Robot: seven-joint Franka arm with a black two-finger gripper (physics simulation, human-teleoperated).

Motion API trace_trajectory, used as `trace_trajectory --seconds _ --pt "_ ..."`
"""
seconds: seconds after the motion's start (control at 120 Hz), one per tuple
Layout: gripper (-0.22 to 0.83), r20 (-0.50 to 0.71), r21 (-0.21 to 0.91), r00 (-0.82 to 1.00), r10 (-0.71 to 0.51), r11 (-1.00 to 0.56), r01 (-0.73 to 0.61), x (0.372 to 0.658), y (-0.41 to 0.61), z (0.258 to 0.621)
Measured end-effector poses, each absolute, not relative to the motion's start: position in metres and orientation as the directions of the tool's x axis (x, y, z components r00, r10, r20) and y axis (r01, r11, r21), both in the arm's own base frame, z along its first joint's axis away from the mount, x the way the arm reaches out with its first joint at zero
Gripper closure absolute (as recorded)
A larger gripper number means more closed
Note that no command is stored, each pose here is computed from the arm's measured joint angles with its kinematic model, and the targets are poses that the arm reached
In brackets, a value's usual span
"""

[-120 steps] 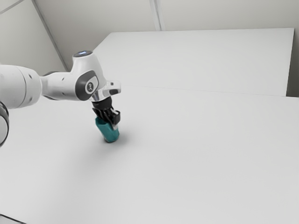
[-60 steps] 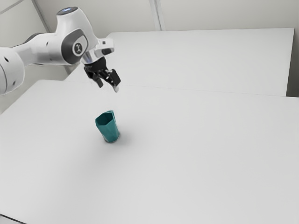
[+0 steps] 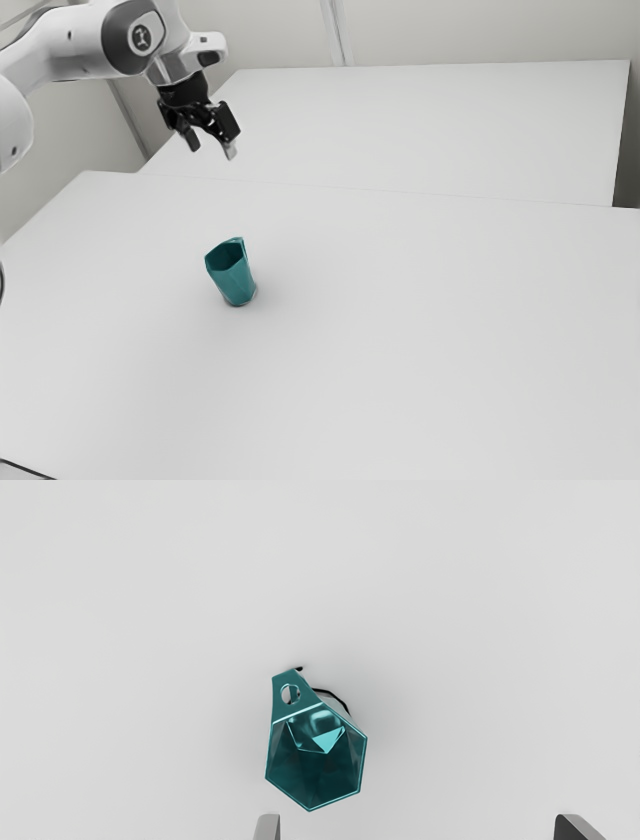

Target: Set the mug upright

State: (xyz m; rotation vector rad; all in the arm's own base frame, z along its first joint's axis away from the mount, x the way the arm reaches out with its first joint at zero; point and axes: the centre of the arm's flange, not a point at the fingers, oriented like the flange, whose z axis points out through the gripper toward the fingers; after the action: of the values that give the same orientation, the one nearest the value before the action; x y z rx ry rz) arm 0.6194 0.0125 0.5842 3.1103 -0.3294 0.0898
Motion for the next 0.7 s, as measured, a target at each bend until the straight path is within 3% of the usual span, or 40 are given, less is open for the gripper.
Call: trace_trajectory --seconds 0.7 --pt "0.00 0.026 0.021 0.978 -0.206 -0.978 -0.207 0.6151 0.0136 0.5835"
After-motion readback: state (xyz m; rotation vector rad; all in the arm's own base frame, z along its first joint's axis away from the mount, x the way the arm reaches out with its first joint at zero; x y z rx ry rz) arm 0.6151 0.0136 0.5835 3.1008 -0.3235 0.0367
